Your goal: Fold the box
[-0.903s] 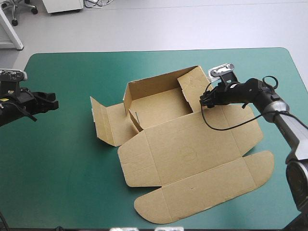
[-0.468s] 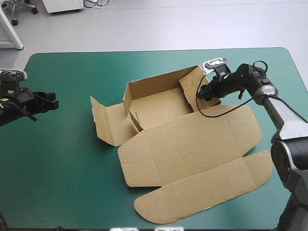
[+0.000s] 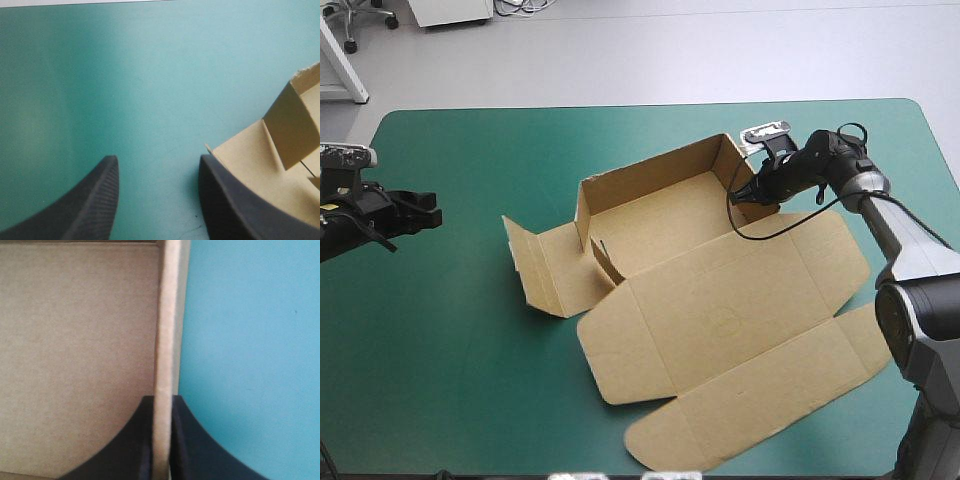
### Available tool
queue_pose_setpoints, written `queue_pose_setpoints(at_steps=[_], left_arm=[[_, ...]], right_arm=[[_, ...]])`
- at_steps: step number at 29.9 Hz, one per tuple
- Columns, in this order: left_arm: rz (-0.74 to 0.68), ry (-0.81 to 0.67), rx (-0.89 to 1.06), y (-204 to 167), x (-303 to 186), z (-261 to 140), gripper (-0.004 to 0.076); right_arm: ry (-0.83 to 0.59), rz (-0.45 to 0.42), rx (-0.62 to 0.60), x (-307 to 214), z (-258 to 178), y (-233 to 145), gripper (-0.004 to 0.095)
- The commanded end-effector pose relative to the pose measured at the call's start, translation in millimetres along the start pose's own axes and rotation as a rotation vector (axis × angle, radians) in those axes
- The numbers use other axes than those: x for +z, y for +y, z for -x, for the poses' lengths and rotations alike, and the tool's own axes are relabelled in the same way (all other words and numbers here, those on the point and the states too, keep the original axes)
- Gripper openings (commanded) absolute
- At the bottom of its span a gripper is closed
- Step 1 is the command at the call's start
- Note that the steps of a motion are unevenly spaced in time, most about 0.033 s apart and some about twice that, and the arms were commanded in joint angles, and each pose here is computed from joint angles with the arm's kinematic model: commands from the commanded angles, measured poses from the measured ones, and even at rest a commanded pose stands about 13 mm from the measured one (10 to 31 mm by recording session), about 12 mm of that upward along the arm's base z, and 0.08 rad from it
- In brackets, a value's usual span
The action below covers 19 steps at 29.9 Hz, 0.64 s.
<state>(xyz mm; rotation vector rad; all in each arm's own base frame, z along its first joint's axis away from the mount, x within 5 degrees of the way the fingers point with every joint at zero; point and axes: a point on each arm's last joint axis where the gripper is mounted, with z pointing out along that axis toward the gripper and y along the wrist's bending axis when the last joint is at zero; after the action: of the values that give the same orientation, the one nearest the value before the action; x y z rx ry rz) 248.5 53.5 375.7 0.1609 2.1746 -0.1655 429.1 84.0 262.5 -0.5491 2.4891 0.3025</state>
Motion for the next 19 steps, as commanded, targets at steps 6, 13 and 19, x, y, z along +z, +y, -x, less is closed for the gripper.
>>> queue_pose_setpoints(at_steps=[6,13,19], left_arm=[[0.005,-0.087,-0.012,-4.1,-11.0,12.7,0.0349],[-0.012,-0.105,-0.019,-5.6,-11.1,14.3,0.0349],[0.004,-0.115,-0.023,-2.9,-9.0,15.3,0.0349]], right_arm=[[-0.182,-0.049,0.039,-46.6,33.5,1.1,0.0000],[-0.305,-0.053,0.095,-86.1,46.4,-15.7,0.0000],[-0.436,-0.004,0.171,-128.0,46.2,-40.2,0.0000]])
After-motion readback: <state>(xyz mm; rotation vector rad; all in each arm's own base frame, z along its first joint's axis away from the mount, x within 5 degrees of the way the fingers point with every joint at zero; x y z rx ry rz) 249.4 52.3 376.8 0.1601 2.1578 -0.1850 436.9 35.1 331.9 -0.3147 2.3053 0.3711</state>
